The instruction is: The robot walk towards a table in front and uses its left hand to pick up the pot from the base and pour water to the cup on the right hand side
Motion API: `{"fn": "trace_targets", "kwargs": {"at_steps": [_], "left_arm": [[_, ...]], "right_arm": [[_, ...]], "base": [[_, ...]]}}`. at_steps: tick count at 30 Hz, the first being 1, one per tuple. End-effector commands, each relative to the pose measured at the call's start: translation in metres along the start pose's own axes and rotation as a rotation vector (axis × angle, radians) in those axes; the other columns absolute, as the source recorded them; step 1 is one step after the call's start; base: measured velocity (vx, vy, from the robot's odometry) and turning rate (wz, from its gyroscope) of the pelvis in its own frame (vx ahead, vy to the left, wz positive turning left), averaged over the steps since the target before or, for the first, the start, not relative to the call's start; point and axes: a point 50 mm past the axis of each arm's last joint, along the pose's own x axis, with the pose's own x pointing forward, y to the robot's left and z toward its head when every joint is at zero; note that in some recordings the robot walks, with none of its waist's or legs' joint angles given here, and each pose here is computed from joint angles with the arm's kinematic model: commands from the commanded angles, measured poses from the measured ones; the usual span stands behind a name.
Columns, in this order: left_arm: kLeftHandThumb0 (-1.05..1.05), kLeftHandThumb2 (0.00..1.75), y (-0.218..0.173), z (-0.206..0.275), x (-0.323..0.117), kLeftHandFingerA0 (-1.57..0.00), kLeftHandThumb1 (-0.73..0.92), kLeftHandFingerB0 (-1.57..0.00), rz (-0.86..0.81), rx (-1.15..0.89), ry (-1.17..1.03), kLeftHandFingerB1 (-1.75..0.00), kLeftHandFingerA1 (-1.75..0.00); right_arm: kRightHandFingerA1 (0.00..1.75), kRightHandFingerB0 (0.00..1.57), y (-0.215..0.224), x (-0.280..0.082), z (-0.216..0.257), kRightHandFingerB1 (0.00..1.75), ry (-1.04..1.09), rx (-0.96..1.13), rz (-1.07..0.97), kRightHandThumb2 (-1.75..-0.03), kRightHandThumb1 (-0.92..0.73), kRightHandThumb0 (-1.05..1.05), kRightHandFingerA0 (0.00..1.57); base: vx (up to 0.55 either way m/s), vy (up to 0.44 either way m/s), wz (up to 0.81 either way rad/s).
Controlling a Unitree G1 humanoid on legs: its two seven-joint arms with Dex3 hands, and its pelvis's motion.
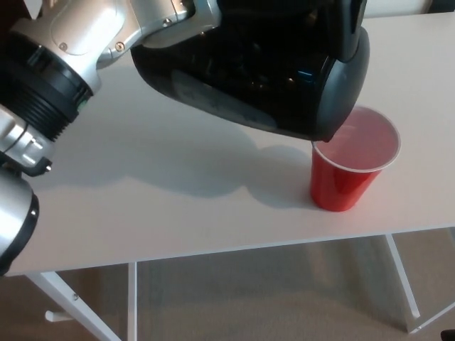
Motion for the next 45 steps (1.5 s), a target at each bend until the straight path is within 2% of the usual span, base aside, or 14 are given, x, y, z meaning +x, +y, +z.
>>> {"fn": "trace_targets", "kwargs": {"at_steps": [1, 4, 5, 9, 10, 11, 13, 14, 15, 16, 18, 24, 29, 45], "left_arm": [[-0.34, 0.57, 0.004, -0.007, -0.003, -0.91, 0.58, -0.88, 0.05, -0.072, 0.123, -0.55, -1.56], [-0.34, 0.57, 0.003, -0.008, -0.006, -0.91, 0.58, -0.88, 0.068, -0.205, 0.263, -0.55, -1.56], [-0.19, 0.6, 0.007, -0.026, -0.009, -0.78, 0.74, -0.66, 0.085, -0.412, 0.56, -1.19, -1.71], [-0.19, 0.6, 0.007, -0.032, -0.014, -0.78, 0.74, -0.66, 0.08, -0.538, 0.677, -1.19, -1.71], [-0.15, 0.66, 0.005, -0.048, -0.026, -0.92, 0.8, -0.73, 0.139, -0.666, 0.869, -1.15, -1.55], [-0.15, 0.66, -0.002, -0.062, -0.044, -0.92, 0.8, -0.73, 0.204, -0.853, 1.091, -1.15, -1.55], [-0.15, 0.66, -0.004, -0.063, -0.048, -0.92, 0.8, -0.73, 0.214, -0.898, 1.134, -1.15, -1.55], [-0.14, 0.68, -0.01, -0.07, -0.064, -1.09, 0.84, -0.77, 0.265, -1.01, 1.244, -1.1, -1.42], [-0.14, 0.68, -0.015, -0.074, -0.077, -1.09, 0.84, -0.77, 0.305, -1.097, 1.321, -1.1, -1.42], [-0.1, 0.76, -0.021, -0.078, -0.095, -0.87, 0.8, -0.68, 0.385, -1.229, 1.428, -1.21, -1.65], [-0.1, 0.88, -0.03, -0.081, -0.121, -0.84, 0.7, -0.63, 0.502, -1.39, 1.561, -1.3, -1.7], [-0.11, 0.75, -0.046, -0.067, -0.173, -0.79, 0.76, -0.58, 0.603, -1.471, 1.747, -1.29, -1.75], [-0.07, 0.85, -0.065, -0.032, -0.215, -0.78, 0.71, -0.63, 0.562, -1.451, 1.892, -1.32, -1.75], [-0.1, 0.81, -0.098, 0.054, -0.249, -0.79, 0.72, -0.63, 0.384, -1.52, 2.022, -1.28, -1.75]], "right_arm": [[0.52, 0.55, -0.005, -0.001, -0.002, 0.45, 0.016, -0.003, -0.019, -0.56, -0.54, -0.35, 0.73], [0.52, 0.55, -0.005, -0.002, -0.002, 0.45, 0.013, -0.009, -0.015, -0.56, -0.54, -0.35, 0.73], [0.53, 0.56, -0.003, -0.002, -0.005, 0.46, 0.014, 0.011, -0.013, -0.56, -0.55, -0.33, 0.73], [0.53, 0.56, -0.002, -0.002, -0.006, 0.46, 0.015, 0.019, -0.013, -0.56, -0.55, -0.33, 0.73], [0.54, 0.55, -0.002, -0.003, -0.007, 0.47, 0.014, 0.022, -0.009, -0.56, -0.55, -0.35, 0.73], [0.54, 0.55, -0.001, -0.004, -0.009, 0.47, 0.014, 0.026, -0.004, -0.56, -0.55, -0.35, 0.73], [0.54, 0.55, -0.001, -0.004, -0.009, 0.47, 0.014, 0.027, -0.003, -0.56, -0.55, -0.35, 0.73], [0.53, 0.55, -0.001, -0.004, -0.01, 0.44, 0.02, 0.016, -0.006, -0.56, -0.55, -0.34, 0.77], [0.53, 0.55, -0.001, -0.004, -0.01, 0.44, 0.024, 0.009, -0.008, -0.56, -0.55, -0.34, 0.77], [0.53, 0.54, 0.0, -0.003, -0.01, 0.44, 0.027, 0.008, -0.01, -0.56, -0.55, -0.33, 0.75], [0.54, 0.55, 0.0, -0.003, -0.01, 0.45, 0.031, 0.012, -0.011, -0.56, -0.57, -0.31, 0.75], [0.55, 0.54, 0.0, -0.003, -0.011, 0.46, 0.031, 0.024, -0.008, -0.56, -0.57, -0.31, 0.74], [0.55, 0.53, 0.001, -0.003, -0.015, 0.45, 0.05, 0.018, -0.004, -0.56, -0.56, -0.31, 0.74], [0.56, 0.53, 0.002, -0.002, -0.015, 0.46, 0.061, 0.005, 0.002, -0.55, -0.54, -0.33, 0.73]], "base": [[0.0, 0.0, 0.0], [0.0, 0.0, 0.0], [0.0, 0.0, 0.0], [0.0, 0.0, 0.0], [0.0, 0.0, 0.0], [0.0, 0.0, 0.0], [0.0, 0.0, 0.0], [0.0, 0.0, 0.0], [0.0, 0.0, 0.0], [0.0, 0.0, 0.0], [0.0, 0.0, 0.0], [0.0, 0.0, 0.0], [0.0, 0.0, 0.0], [0.0, 0.0, 0.0]]}}
